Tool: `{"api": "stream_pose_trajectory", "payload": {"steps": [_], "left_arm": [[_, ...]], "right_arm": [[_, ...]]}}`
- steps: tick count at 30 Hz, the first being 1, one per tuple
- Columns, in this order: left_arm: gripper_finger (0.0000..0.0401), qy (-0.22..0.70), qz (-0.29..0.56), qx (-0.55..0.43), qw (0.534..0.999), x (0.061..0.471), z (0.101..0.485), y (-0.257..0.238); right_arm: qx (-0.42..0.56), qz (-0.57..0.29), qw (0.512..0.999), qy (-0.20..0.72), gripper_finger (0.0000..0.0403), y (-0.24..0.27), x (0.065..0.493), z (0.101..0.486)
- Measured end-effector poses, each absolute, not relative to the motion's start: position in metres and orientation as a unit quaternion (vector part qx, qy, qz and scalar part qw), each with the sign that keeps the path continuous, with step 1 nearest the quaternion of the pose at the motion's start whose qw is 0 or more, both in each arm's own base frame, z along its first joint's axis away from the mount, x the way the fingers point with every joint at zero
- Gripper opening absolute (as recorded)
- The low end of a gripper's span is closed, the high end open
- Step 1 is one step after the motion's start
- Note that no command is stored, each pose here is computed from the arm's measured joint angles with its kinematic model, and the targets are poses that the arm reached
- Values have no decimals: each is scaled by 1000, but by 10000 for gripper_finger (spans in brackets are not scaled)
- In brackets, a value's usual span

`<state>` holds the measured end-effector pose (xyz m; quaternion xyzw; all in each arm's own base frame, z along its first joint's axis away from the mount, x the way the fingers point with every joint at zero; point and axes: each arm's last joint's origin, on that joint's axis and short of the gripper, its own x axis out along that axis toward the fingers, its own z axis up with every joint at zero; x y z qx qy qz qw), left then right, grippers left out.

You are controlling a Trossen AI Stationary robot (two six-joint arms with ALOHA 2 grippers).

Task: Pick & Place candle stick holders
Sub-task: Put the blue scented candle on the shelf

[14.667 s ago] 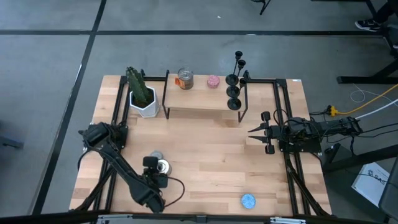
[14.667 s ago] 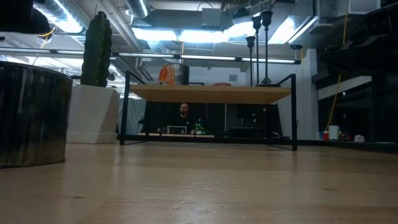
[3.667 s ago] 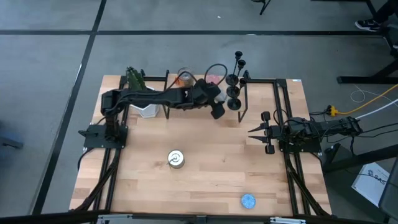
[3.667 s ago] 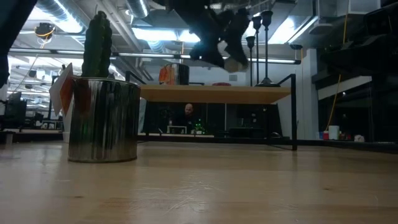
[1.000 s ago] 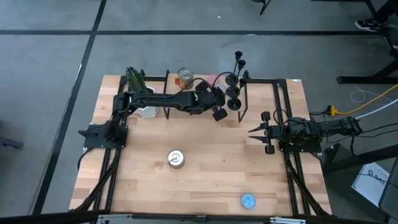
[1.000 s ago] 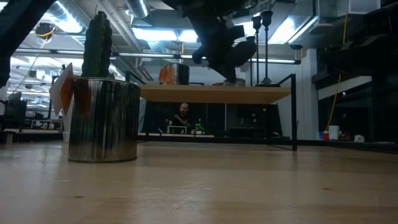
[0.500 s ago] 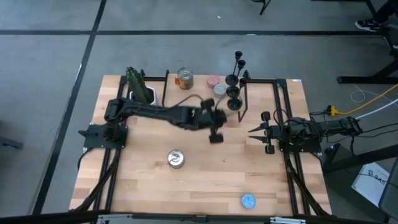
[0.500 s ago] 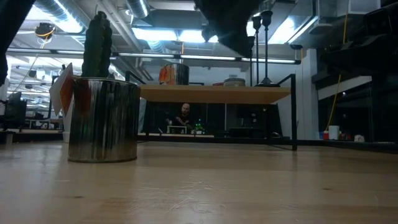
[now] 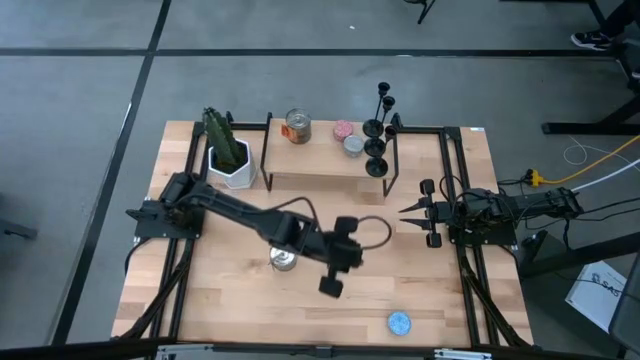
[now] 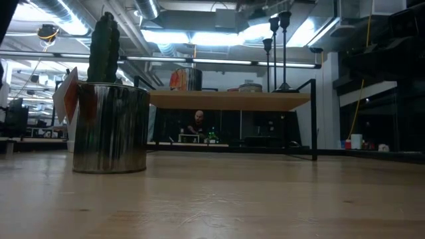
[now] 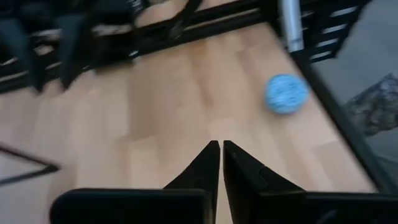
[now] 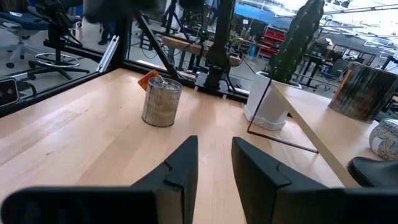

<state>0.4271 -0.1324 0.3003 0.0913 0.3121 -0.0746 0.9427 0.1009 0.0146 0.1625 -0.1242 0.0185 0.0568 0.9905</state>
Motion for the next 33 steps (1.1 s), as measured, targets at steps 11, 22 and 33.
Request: {"api": "stream_pose_trajectory", "payload": {"steps": [11, 22, 33], "left_arm": [[117, 280, -141, 109, 943, 428, 280, -187], [252, 229, -167, 99, 954, 445, 248, -217], [325, 184, -168, 61, 966, 457, 227, -232]], "right_arm": [[-124, 56, 990, 19, 100, 15, 101, 162], [-124, 56, 991, 18, 100, 15, 101, 162], [-124, 56, 990, 19, 100, 15, 101, 162]]}}
